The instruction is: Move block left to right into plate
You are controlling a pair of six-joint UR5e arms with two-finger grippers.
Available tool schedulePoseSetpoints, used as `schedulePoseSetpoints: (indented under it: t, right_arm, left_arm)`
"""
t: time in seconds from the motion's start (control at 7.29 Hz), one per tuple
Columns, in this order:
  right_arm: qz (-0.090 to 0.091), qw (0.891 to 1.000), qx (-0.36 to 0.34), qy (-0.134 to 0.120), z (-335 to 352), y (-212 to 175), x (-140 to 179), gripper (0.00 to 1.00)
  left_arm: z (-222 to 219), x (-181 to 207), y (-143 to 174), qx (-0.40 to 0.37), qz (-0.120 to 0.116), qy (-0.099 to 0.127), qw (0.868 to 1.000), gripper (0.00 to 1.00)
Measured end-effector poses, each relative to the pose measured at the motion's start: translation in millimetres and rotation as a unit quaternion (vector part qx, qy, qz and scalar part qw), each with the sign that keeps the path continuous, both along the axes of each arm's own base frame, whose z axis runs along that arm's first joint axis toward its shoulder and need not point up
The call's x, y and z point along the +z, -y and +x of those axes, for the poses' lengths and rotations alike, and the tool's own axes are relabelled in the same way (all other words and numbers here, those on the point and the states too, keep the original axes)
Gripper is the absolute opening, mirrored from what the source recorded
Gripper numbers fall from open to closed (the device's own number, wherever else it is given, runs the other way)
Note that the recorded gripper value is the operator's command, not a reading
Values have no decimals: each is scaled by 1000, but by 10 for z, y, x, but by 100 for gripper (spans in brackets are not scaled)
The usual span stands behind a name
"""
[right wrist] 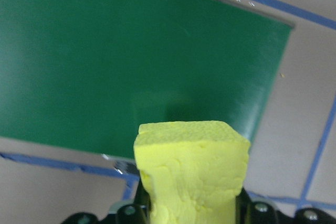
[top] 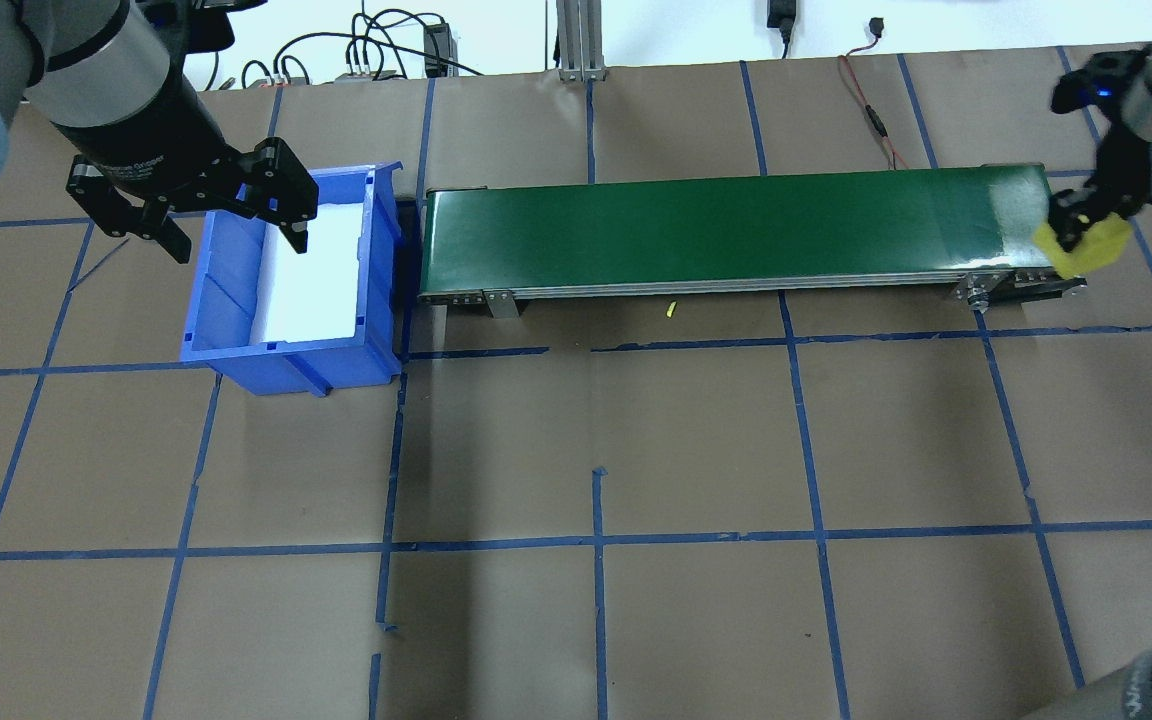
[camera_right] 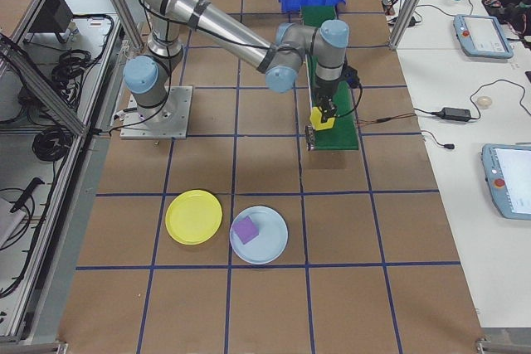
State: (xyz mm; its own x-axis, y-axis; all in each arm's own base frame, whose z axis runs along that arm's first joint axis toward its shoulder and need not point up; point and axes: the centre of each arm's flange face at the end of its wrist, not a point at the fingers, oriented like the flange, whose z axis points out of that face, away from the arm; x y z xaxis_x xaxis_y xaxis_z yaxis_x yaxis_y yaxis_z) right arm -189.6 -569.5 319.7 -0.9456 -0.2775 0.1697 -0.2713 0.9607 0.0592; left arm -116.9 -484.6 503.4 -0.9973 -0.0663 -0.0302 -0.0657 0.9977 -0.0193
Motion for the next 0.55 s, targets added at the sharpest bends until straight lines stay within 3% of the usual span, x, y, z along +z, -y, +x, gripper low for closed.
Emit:
schedulePoseSetpoints:
  t: [0.27, 0.55]
  right_arm:
    - [40, 998, -34, 21, -1346, -859, -34, 51]
    - [72, 991, -90, 69, -2316, -1960, -304, 51]
  left_arm:
    - [1, -2, -1, -1, 0, 1, 1000, 100]
    - [-2, -6, -2, -2, 1, 2, 1000, 100]
